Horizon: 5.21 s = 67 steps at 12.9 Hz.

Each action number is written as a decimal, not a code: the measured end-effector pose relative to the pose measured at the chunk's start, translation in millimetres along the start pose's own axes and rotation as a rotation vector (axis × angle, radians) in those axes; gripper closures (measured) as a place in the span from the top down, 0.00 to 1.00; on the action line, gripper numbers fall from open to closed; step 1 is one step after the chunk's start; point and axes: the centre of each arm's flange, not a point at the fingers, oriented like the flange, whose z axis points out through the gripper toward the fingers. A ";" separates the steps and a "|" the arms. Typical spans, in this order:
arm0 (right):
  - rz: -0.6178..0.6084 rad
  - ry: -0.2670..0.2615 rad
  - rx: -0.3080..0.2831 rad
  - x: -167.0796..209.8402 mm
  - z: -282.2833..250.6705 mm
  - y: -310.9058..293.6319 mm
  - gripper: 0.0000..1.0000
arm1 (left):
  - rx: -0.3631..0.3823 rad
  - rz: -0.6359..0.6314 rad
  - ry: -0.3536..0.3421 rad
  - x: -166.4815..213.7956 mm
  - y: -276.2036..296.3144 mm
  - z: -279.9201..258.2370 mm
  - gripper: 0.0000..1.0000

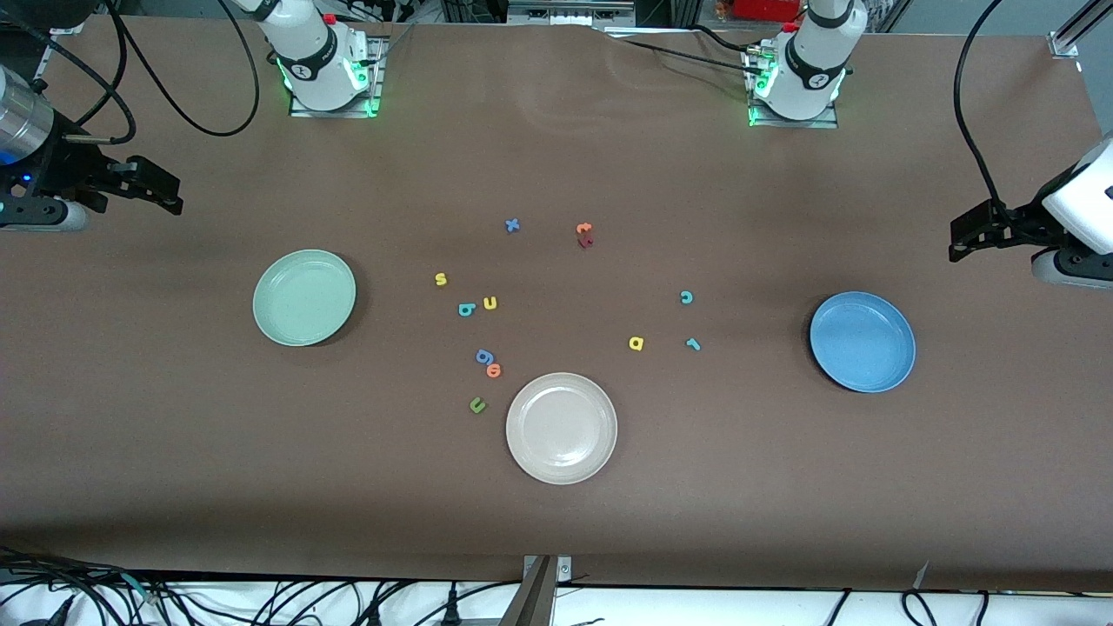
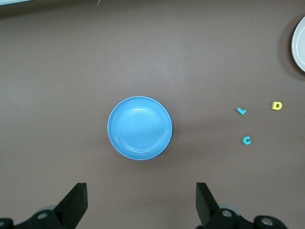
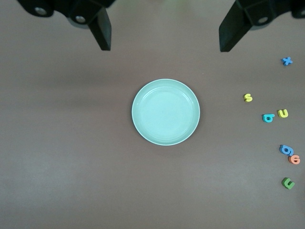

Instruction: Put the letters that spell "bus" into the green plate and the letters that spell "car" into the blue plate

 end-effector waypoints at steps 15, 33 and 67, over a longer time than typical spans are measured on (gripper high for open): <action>0.002 -0.018 -0.001 -1.9 1.5 1.0 1.00 | 0.000 0.003 0.000 0.3 2.0 -0.1 1.00; 0.017 -0.038 0.000 -3.8 3.5 9.8 1.00 | 0.001 -0.007 0.006 -0.3 -2.6 -2.2 1.00; 0.017 -0.072 -0.001 -7.7 6.0 10.0 1.00 | 0.001 0.004 0.031 -6.2 3.2 -0.4 1.00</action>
